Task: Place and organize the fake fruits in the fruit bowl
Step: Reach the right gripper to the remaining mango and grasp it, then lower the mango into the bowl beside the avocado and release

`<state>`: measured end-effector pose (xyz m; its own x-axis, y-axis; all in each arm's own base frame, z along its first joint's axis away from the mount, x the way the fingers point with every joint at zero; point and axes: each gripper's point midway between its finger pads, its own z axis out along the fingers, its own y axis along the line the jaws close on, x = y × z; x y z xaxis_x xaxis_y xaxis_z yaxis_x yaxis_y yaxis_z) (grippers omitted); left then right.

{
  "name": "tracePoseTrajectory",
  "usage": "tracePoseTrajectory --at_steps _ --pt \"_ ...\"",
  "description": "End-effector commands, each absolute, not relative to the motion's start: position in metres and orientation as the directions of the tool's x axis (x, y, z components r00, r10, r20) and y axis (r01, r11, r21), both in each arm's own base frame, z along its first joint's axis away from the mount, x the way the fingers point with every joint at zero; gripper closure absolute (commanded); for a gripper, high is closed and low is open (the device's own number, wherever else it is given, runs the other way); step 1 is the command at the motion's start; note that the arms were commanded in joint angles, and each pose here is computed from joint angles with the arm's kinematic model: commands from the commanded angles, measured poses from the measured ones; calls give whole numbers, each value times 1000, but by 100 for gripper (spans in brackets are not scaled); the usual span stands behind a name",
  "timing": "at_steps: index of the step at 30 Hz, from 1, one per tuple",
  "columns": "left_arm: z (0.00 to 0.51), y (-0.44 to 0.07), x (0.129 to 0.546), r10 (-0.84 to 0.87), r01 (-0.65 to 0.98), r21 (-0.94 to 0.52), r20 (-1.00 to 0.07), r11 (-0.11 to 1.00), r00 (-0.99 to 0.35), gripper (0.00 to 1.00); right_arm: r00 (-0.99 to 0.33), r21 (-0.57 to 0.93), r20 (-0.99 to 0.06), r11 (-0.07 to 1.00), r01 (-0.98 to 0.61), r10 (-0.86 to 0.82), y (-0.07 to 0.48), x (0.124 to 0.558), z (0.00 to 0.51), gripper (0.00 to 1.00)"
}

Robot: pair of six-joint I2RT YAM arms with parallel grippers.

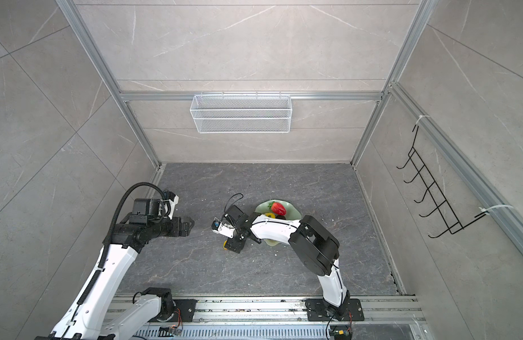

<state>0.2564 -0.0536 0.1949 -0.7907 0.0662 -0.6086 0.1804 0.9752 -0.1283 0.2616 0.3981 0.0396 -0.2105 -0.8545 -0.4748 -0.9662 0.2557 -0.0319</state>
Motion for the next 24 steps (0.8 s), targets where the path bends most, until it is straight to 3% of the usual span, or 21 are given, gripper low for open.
tracePoseTrajectory --at_steps 1,6,10,17,20,24 --pt "199 -56 257 89 211 -124 -624 970 -777 0 -237 -36 -464 286 -958 -854 404 268 34 32" --pt "198 -56 257 88 211 -126 -621 969 -779 0 -260 -15 -447 297 -955 -856 406 269 30 40" --pt "199 -56 258 88 210 -126 -623 970 -778 0 -258 -13 -454 296 -955 -853 407 268 35 61" --pt "199 -56 257 89 211 -125 -622 969 -778 0 -261 -50 -519 333 -941 -814 404 274 77 65" --pt "199 -56 257 90 212 -125 -623 969 -777 0 -303 -48 -596 410 -911 -743 392 285 114 68" --pt "200 -56 256 89 213 -127 -625 969 -776 0 -440 -24 -684 621 -783 -582 341 316 154 69"
